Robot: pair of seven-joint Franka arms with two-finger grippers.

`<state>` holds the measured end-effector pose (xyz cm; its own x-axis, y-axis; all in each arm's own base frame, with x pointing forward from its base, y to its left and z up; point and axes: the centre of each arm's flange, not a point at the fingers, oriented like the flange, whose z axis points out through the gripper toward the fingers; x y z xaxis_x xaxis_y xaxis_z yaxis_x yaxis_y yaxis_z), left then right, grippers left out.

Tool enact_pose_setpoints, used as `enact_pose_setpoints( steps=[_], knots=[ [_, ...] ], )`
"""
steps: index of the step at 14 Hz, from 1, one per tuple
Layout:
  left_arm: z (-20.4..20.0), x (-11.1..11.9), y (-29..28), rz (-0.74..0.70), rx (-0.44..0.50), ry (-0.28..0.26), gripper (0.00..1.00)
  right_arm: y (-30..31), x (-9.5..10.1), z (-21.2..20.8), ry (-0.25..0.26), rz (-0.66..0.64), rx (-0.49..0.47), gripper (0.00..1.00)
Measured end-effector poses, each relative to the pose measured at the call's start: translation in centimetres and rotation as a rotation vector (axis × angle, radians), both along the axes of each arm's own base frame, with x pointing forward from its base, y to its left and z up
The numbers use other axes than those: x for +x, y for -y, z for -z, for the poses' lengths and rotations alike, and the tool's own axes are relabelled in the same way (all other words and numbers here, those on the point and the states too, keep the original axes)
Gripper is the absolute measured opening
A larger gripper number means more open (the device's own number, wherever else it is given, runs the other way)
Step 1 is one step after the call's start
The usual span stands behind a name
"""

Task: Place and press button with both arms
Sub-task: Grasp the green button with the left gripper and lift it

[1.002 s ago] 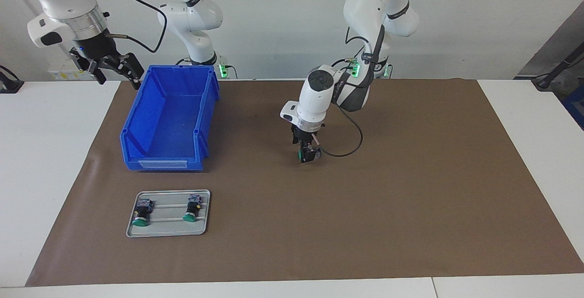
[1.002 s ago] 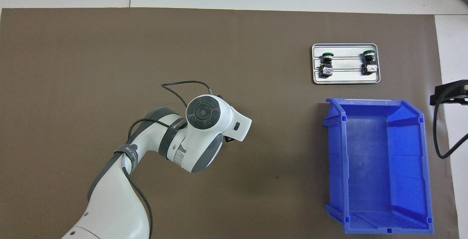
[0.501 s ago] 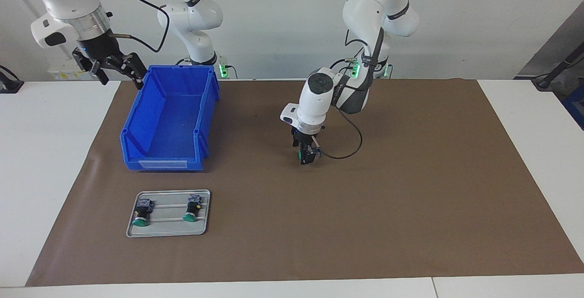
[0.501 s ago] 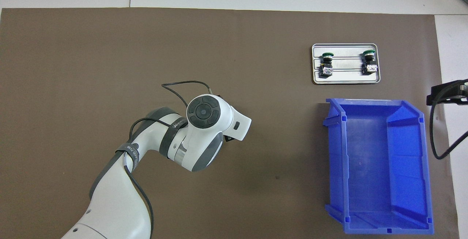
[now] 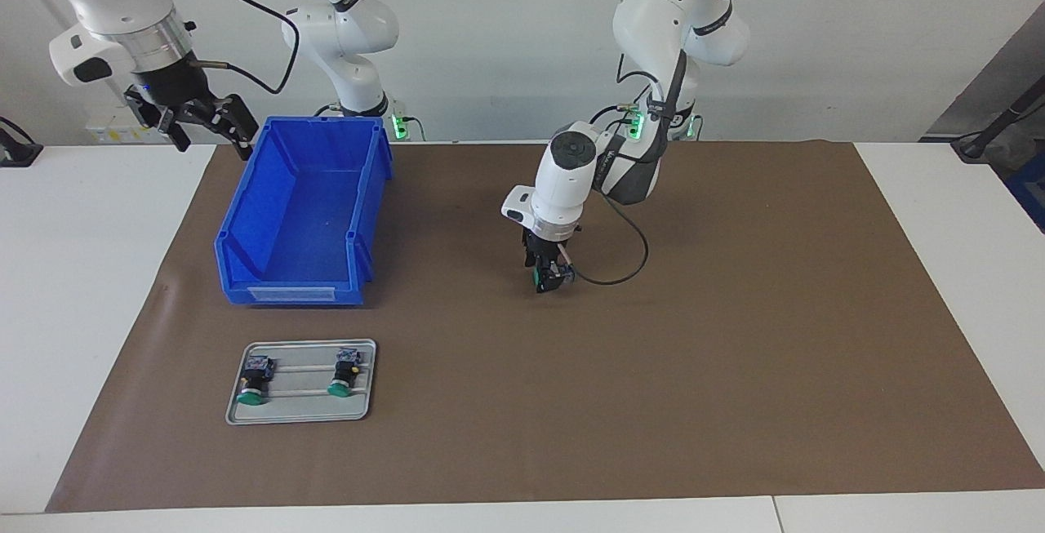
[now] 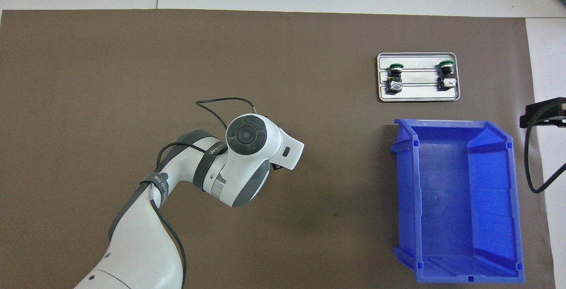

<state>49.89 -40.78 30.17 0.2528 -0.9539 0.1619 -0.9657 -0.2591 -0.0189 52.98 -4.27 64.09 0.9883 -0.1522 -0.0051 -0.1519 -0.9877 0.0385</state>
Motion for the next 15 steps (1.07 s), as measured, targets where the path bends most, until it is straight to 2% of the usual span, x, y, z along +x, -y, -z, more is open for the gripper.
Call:
enact_pose_setpoints(
  steps=[6,9,13,15],
  knots=[
    [-1.7,1.4,-0.1,-0.005,-0.005,0.029,0.4,-1.0,0.1,-0.1,0.002,-0.019,-0.001,1.0],
    [-3.5,2.3,-1.0,-0.086,-0.024,0.045,0.4,-1.1,0.1,-0.1,0.003,-0.021,-0.001,1.0],
    [-6.6,4.1,-4.8,-0.157,-0.045,0.068,0.4,-1.4,0.1,-0.2,0.004,-0.025,-0.001,1.0],
    [-7.1,5.4,-7.4,-0.199,-0.087,0.047,0.4,-1.4,0.1,-0.2,0.004,-0.025,-0.001,1.0]
  ],
)
